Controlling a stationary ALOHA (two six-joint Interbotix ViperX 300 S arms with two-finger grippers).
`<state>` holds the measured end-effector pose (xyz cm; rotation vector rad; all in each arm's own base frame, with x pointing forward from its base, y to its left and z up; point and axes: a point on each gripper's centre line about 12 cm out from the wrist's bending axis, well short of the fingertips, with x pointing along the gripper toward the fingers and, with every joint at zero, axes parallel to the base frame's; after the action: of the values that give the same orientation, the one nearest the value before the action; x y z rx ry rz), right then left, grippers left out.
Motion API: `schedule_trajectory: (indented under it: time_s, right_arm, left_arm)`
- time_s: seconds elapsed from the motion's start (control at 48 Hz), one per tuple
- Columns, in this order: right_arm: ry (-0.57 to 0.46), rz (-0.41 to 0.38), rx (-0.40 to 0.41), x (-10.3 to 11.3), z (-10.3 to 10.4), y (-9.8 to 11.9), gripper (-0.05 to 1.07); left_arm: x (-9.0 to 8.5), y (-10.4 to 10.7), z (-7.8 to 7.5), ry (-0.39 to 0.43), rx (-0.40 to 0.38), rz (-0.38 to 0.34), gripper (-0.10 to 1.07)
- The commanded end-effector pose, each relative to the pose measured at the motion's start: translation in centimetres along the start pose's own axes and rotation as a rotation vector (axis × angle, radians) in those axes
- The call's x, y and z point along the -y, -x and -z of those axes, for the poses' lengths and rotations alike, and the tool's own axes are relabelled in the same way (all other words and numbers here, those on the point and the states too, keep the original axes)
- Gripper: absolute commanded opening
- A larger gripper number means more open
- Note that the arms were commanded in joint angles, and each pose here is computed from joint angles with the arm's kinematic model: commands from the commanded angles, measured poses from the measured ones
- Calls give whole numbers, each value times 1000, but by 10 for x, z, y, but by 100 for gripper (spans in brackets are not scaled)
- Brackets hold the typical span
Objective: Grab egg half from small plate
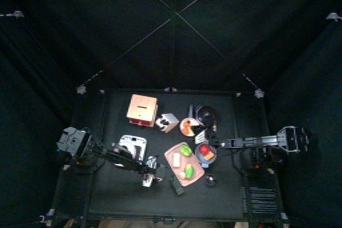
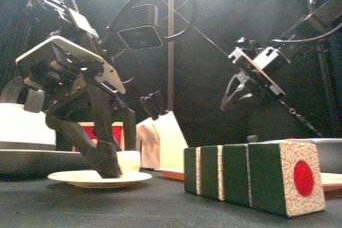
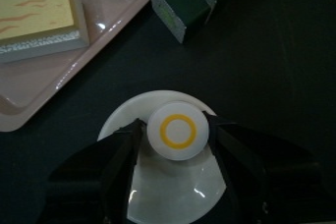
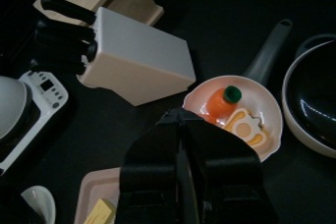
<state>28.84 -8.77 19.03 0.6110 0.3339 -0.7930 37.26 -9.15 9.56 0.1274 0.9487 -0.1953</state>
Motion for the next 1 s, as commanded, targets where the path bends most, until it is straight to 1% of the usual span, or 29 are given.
schedule_trajectory:
  time_s: [0.0, 0.125, 0.229, 0.542, 0.792, 0.979]
  right_arm:
    - [-8, -11, 17, -3, -6, 2, 28]
    - [-9, -11, 17, -3, -6, 2, 28]
    - [-7, -11, 17, -3, -6, 2, 28]
    - [-11, -8, 16, -2, -5, 2, 28]
    - [-11, -8, 16, -2, -5, 2, 28]
    - [-11, -8, 14, -2, -5, 2, 28]
  left_arm:
    - [-1, 6, -14, 2, 44, 0, 78]
    - [-1, 8, -15, 2, 49, 0, 69]
    - [-1, 10, -17, 6, 58, 0, 66]
    - [-2, 28, -27, 9, 103, -1, 66]
    - [1, 29, -28, 2, 104, 4, 66]
    - [1, 30, -32, 0, 117, 4, 66]
